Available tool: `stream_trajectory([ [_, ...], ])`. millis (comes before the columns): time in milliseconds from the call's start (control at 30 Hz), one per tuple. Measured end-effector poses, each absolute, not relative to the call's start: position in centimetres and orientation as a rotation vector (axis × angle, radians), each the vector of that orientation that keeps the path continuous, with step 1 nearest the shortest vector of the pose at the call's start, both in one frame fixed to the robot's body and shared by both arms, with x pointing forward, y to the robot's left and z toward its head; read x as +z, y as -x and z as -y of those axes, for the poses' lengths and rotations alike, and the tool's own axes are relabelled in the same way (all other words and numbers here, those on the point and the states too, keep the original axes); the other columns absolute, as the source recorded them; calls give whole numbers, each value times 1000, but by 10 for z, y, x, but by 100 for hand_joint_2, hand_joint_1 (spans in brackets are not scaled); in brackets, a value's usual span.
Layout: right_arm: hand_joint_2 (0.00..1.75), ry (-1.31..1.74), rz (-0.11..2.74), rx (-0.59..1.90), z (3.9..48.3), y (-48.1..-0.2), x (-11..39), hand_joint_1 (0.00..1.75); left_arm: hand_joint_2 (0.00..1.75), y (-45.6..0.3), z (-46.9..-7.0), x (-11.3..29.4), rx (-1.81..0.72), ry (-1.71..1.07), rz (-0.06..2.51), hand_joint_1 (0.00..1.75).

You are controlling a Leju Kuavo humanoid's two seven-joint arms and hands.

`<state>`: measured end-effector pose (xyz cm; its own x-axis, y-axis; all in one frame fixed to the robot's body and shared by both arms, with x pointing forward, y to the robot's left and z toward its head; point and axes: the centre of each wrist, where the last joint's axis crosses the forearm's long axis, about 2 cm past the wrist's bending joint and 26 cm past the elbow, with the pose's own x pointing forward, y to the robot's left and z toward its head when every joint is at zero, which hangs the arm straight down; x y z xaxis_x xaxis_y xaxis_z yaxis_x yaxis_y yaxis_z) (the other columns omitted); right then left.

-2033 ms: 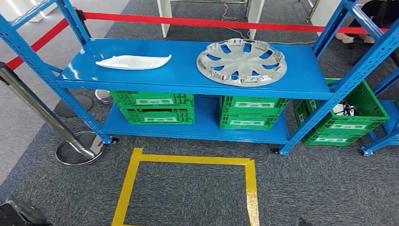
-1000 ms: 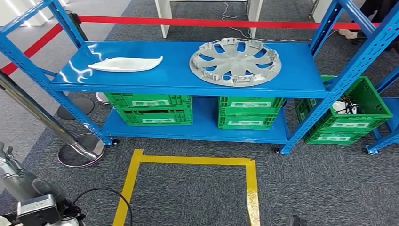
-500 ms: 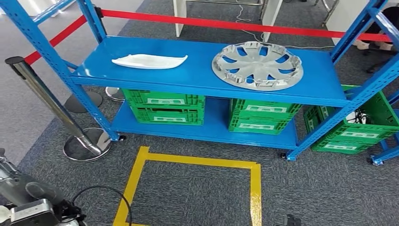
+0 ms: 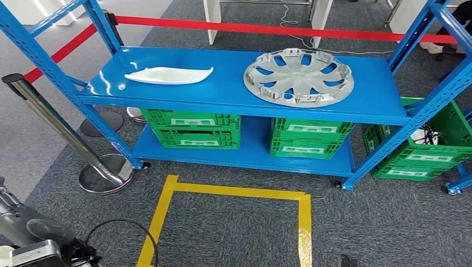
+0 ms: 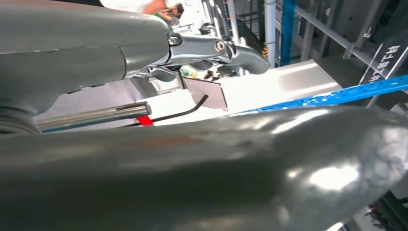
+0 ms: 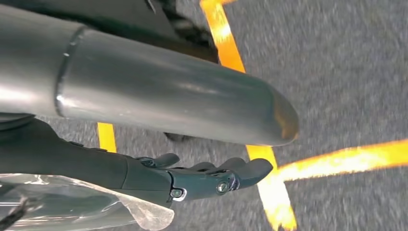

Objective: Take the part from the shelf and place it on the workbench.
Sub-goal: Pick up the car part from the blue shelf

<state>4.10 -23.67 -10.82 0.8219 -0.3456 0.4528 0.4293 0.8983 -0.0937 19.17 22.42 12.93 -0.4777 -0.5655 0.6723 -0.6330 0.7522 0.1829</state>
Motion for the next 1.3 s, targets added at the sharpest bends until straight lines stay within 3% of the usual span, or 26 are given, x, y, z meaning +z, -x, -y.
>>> stream_trajectory([
  [1300,0,164,413,-404,235,-43,-108,0,0,-189,-226,129,107,-897,2199,0],
])
